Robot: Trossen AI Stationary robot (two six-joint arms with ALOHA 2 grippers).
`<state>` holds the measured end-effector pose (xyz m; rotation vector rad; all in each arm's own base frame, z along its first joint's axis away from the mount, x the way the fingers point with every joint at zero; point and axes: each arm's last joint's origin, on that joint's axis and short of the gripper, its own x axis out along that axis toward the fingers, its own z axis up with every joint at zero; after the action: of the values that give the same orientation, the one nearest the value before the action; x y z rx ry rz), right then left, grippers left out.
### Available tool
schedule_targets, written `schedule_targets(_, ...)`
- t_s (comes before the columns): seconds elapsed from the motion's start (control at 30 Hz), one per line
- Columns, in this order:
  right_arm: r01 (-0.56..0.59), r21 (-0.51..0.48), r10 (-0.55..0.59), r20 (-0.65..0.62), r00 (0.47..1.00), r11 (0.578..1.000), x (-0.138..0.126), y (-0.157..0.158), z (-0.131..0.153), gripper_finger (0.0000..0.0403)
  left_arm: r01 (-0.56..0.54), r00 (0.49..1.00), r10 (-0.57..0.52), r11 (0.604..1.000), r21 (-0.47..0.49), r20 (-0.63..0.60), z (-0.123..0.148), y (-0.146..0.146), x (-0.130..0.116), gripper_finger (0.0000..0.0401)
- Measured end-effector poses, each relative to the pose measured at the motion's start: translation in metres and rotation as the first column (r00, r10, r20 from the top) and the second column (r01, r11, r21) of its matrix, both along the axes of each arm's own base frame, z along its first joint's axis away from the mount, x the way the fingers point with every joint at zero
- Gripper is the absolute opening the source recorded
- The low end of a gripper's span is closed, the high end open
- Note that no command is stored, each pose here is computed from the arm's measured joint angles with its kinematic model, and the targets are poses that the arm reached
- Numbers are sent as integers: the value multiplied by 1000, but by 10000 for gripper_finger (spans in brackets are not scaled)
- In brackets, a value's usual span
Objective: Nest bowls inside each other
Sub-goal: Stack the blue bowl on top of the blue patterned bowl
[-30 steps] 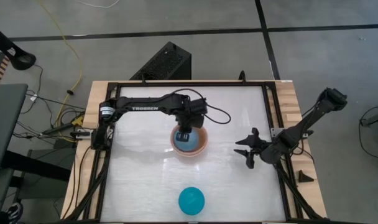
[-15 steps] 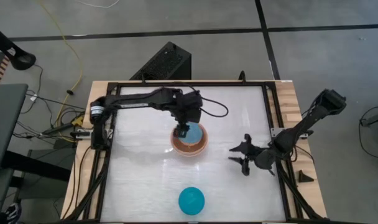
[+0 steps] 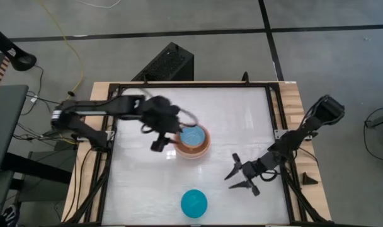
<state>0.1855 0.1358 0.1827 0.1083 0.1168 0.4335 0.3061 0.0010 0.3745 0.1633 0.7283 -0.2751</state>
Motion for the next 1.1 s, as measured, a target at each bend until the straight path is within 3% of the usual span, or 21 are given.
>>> schedule_targets(0.17, -64, -16, 63, -37, 997, 998, 24, 5, -1, 205, 8, 988, 4, 997, -82, 156, -20, -22, -41, 222)
schedule_targets(0.3, -141, -31, 138, -80, 987, 990, 53, 10, -5, 205, -49, 961, 80, 992, -120, 265, -45, -34, -74, 222)
schedule_targets(0.57, -274, -67, 246, -279, 928, 959, 109, 30, -18, 205, -83, 879, 183, 968, -238, 440, -89, -50, -124, 222)
schedule_targets(0.73, -363, -98, 317, -318, 894, 927, 128, 49, -20, 205, -88, 850, 223, 953, -289, 477, -108, -53, -138, 222)
schedule_targets(0.87, -394, -104, 331, -376, 865, 913, 138, 58, -27, 198, -108, 857, 242, 948, -301, 455, -116, -56, -138, 222)
schedule_targets(1.1, -441, -156, 323, -477, 818, 884, 150, 74, -45, 166, -78, 842, 229, 947, -311, 489, -115, -63, -132, 222)
